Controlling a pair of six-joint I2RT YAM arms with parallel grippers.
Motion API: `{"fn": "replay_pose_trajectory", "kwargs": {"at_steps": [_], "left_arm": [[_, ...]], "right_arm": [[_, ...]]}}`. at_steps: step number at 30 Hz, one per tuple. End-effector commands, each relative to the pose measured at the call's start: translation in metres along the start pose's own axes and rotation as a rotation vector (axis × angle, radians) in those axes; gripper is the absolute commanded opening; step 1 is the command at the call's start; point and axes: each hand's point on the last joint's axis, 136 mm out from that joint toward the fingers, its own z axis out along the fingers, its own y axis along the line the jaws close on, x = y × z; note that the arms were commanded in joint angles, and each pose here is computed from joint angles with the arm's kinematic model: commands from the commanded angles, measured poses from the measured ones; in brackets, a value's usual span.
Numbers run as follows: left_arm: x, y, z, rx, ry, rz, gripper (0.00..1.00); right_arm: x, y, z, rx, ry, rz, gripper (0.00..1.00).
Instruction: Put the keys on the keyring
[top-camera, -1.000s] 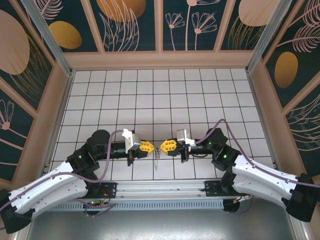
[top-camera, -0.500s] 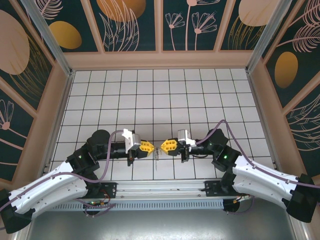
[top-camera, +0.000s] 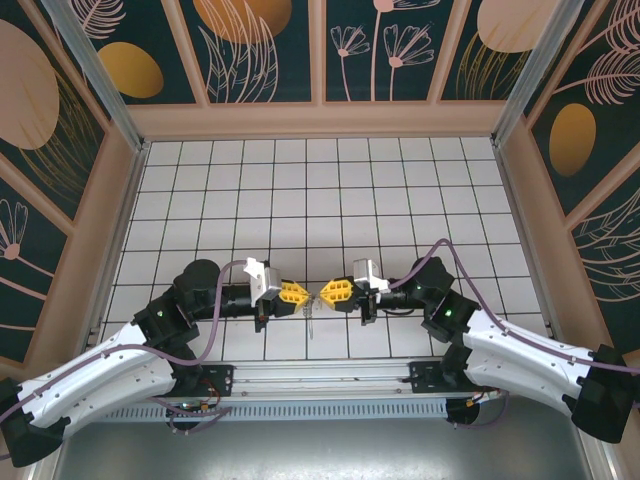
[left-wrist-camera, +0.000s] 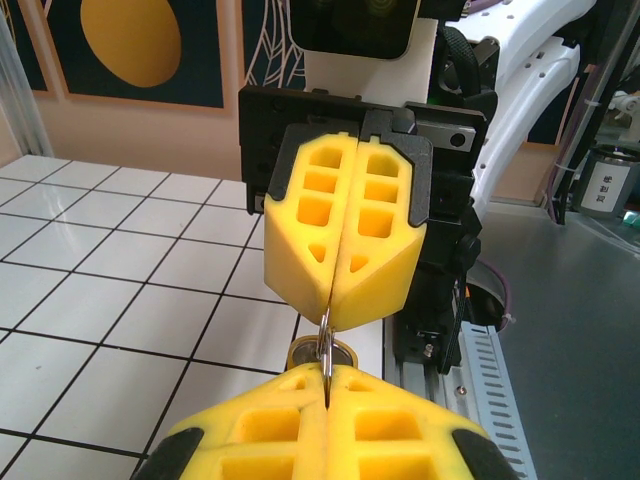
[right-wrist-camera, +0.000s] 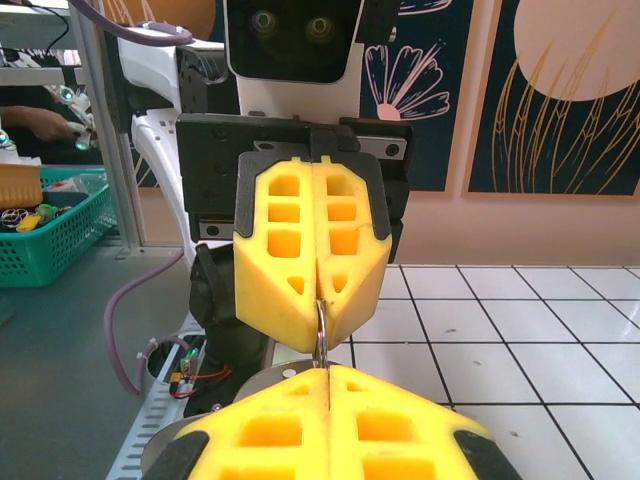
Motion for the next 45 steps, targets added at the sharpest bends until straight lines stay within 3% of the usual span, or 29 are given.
{"fn": "replay_pose_trajectory", "kwargs": {"at_steps": [1, 45], "left_arm": [[-0.0230, -0.0036, -0.0035, 0.006, -0.062, 0.041, 0.00], [-0.0231, -0.0039, -0.0035, 0.007, -0.062, 0.041, 0.00]], "right_arm": [[-0.0129, 0.0042, -0.0034, -0.015, -0.048, -0.027, 0.00], [-0.0124, 0.0057, 0.0002, -0.048, -0.046, -0.014, 0.00]]}}
